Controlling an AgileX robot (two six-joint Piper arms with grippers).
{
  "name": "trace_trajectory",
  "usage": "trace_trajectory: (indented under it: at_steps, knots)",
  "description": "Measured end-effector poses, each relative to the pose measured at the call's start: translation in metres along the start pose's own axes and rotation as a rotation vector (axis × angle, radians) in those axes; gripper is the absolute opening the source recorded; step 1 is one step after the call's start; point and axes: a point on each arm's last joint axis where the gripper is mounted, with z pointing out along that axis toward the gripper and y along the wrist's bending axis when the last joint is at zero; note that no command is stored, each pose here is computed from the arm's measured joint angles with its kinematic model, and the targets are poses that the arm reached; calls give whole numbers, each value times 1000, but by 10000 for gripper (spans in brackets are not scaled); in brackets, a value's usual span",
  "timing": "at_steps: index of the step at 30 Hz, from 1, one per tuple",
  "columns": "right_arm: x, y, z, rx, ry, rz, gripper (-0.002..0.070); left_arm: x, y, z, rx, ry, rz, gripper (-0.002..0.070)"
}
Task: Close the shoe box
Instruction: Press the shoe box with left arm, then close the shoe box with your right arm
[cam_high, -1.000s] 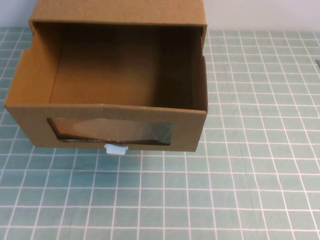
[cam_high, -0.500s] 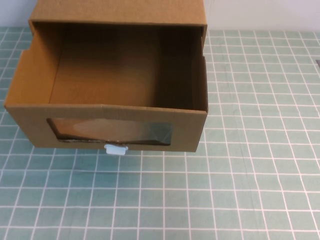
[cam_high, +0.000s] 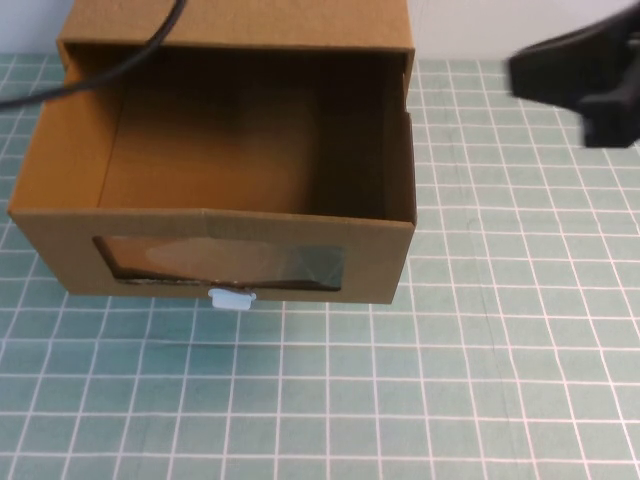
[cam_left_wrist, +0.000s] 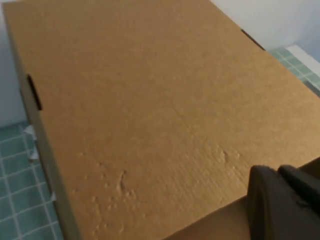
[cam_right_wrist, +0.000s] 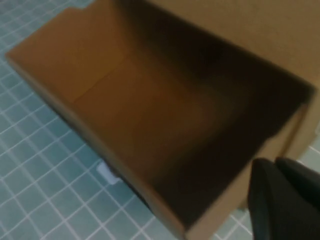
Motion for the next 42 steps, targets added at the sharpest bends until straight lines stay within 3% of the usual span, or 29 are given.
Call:
trace_trajectory:
  at_steps: [5,9,22,29,35,42]
  knots:
    - [-14,37,18,-135,8,-142,-14,-19,6,40,157,111,-26,-5]
    - [-10,66,37,-174,81,-325,-14,-17,16,79,249,192,-62,-5]
    - [18,153,115,-264,228,-612,-14,6,36,134,258,293,-111,-5]
    - [40,175,141,-55,230,-755,-14,8,38,138,257,301,-114,-5]
    - [70,188,154,-62,186,-825,-14,10,39,141,261,306,-119,-5]
    - [92,186,188,82,178,-838,-14,11,39,147,277,300,-137,-5]
